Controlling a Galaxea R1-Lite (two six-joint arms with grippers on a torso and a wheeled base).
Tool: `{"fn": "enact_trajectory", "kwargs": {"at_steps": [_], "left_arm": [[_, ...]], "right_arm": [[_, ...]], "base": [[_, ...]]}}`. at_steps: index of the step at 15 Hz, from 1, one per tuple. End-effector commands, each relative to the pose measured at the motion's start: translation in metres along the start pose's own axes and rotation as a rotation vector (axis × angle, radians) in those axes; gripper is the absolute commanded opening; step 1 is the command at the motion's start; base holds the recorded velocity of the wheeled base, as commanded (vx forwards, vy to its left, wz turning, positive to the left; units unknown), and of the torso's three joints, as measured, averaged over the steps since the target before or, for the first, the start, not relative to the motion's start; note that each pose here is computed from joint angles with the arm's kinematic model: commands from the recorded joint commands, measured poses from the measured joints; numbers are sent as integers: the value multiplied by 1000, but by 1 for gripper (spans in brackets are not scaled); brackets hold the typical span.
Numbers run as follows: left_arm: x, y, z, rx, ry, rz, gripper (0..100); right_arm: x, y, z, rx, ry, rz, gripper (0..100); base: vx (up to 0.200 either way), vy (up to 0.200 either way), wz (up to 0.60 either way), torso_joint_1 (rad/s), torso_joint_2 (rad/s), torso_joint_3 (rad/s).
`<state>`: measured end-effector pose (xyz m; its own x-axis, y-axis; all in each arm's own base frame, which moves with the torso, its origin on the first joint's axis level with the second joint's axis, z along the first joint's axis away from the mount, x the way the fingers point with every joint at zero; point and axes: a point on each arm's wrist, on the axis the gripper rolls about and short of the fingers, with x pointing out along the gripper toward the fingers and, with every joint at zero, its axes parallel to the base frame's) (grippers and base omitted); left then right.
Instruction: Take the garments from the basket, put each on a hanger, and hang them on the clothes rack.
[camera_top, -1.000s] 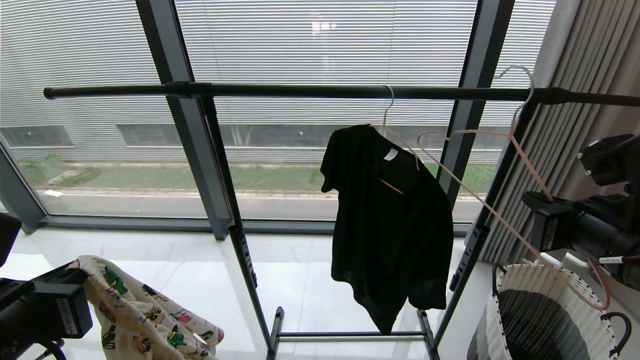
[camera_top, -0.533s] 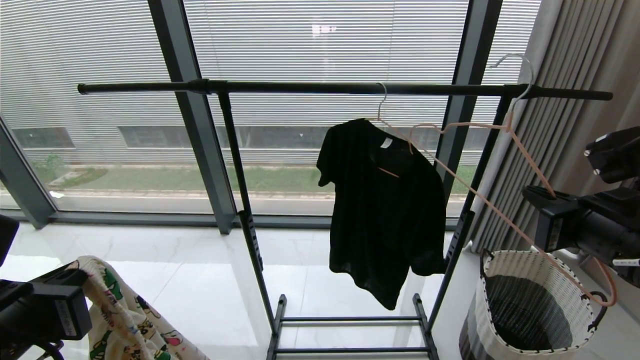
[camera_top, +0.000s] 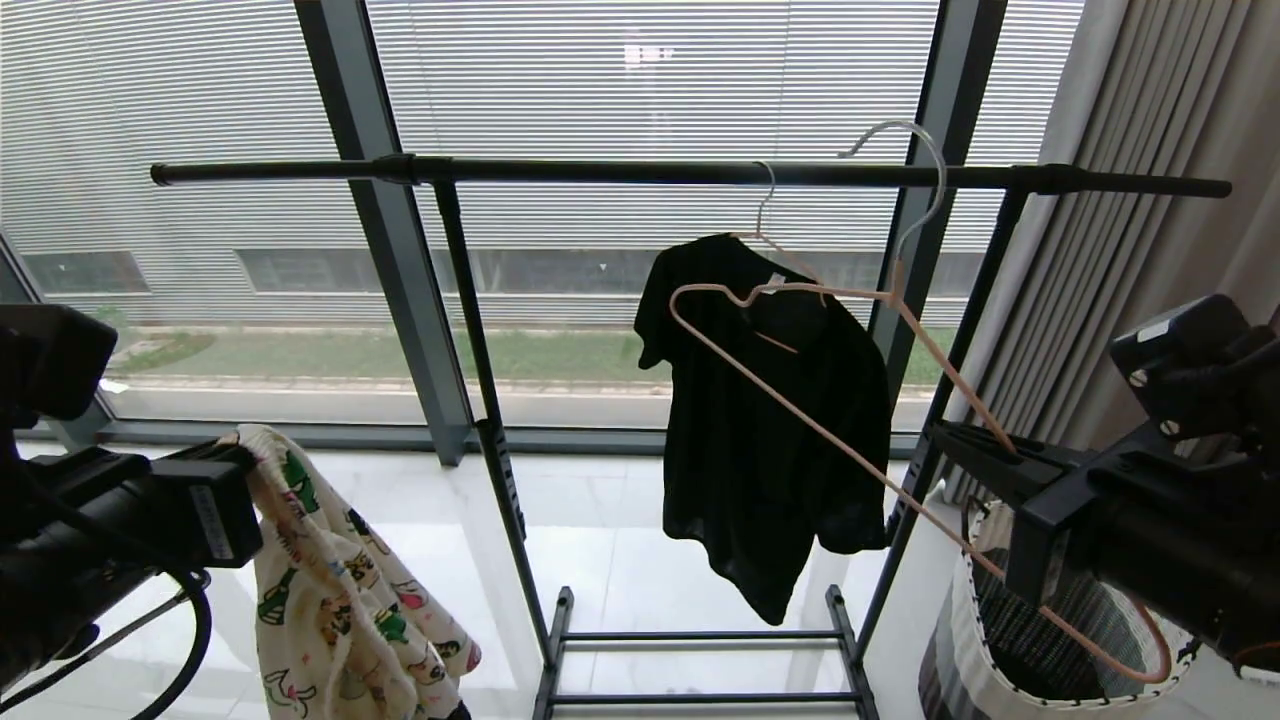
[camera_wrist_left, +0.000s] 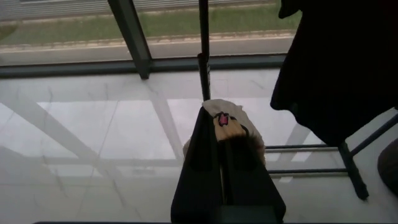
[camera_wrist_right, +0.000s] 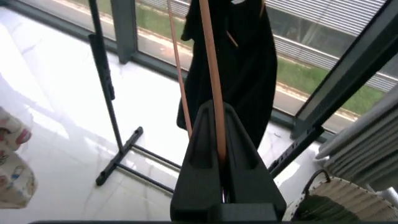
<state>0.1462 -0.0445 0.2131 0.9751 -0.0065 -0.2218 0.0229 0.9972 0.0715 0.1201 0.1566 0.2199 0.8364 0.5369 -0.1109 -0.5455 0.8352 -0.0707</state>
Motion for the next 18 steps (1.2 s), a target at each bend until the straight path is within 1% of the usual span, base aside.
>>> {"fn": "enact_trajectory", "kwargs": {"at_steps": [1,2,3,4,5,7,12,14,18], "left_arm": [[44,-15,9,-27,26,11,0],[54,-21,9,-25,28,1,0],[61,-27,10,-26,17,-13,0],[70,-33,13,-47,-6,-11,0],[75,-38,17,-57,-21,-6,0],[78,-43,22,-67,-36,-18,0],[78,-48,22,-73,-34,-35,0],[77,-51,23,-75,-37,-47,0],[75,-50,24,-77,-43,-46,0]], "right_arm": [[3,38,-13,-11,60,158,0],[3,50,-16,-13,76,202,0],[3,60,-17,-12,82,240,0],[1,68,-17,-7,84,271,0],[1,71,-17,-6,88,283,0],[1,74,-19,-8,93,293,0],[4,77,-22,-16,110,294,0],[7,80,-24,-6,118,293,0],[13,85,-22,12,112,293,0]], "base": [[0,0,0,0,0,0],[0,0,0,0,0,0],[0,0,0,0,0,0],[0,0,0,0,0,0],[0,0,0,0,0,0],[0,0,0,0,0,0],[0,0,0,0,0,0],[0,0,0,0,0,0],[0,0,0,0,0,0]]}}
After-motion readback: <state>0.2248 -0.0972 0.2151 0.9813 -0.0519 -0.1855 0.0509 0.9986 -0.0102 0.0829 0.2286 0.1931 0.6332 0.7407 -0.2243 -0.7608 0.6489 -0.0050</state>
